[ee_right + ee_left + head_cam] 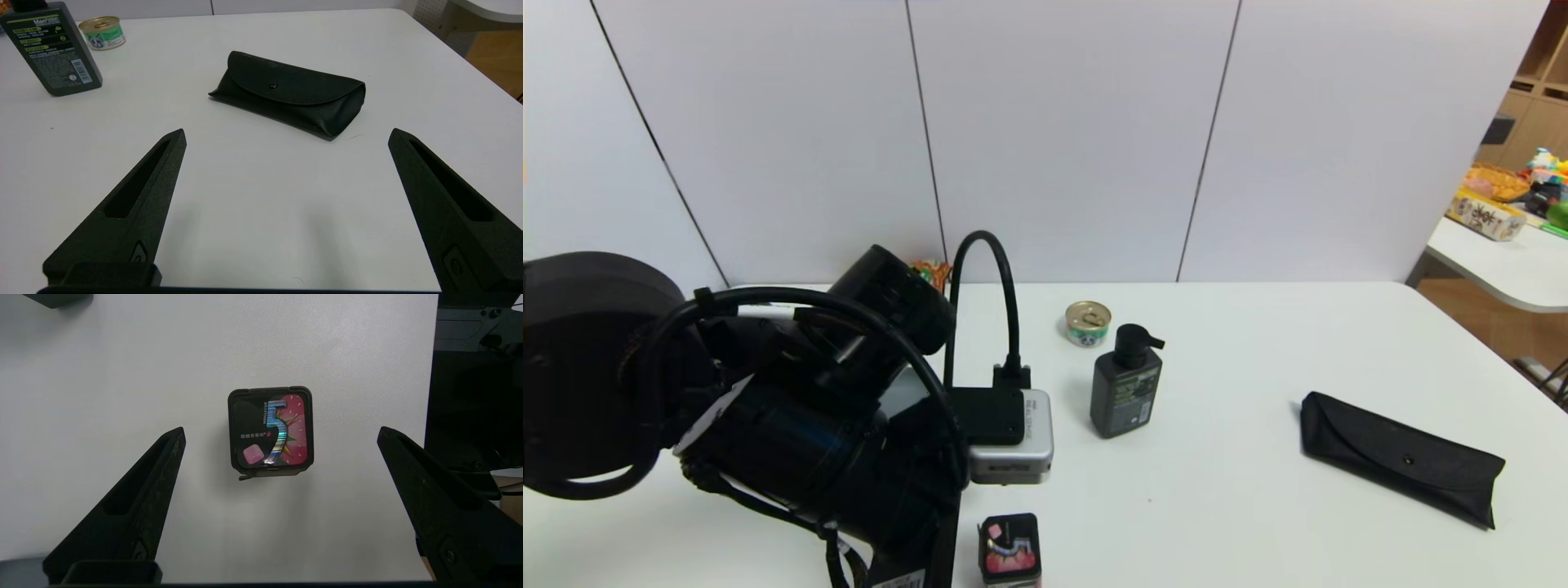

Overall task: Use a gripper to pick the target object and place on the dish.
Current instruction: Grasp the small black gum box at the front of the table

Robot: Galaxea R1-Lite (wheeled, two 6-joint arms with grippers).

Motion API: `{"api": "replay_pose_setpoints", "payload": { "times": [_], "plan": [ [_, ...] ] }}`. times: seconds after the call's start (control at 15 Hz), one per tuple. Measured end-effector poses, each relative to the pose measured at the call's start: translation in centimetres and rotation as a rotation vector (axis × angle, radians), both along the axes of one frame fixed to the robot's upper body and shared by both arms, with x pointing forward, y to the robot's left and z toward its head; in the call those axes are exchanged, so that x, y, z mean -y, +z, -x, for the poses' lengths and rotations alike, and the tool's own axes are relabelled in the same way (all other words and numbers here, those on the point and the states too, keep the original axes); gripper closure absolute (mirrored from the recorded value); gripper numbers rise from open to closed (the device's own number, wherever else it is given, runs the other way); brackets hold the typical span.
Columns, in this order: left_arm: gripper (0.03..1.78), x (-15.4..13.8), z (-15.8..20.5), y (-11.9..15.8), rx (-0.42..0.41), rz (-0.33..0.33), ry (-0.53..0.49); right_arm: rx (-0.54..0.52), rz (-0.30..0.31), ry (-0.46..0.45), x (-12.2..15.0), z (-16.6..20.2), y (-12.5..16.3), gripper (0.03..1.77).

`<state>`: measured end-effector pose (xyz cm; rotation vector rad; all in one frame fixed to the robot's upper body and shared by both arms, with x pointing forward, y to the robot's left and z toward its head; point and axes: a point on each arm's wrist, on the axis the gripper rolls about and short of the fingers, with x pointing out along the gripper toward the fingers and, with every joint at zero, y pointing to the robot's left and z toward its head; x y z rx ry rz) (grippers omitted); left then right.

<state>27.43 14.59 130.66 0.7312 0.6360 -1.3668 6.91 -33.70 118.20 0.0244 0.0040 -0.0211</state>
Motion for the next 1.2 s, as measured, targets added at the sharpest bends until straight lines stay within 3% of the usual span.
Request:
{"api": "replay_pose_setpoints", "payload": {
  "times": [1.07, 1.2],
  "plan": [
    [0.12, 2.8, -1.6, -3.9, -0.094, -0.096, -0.032, 0.0, 0.0, 0.0, 0.0, 0.0, 0.0, 0.09],
    [0.39, 3.0, -1.8, -3.9, -0.089, -0.091, -0.033, 0.0, 0.0, 0.0, 0.0, 0.0, 0.0, 0.09]
  ]
}}
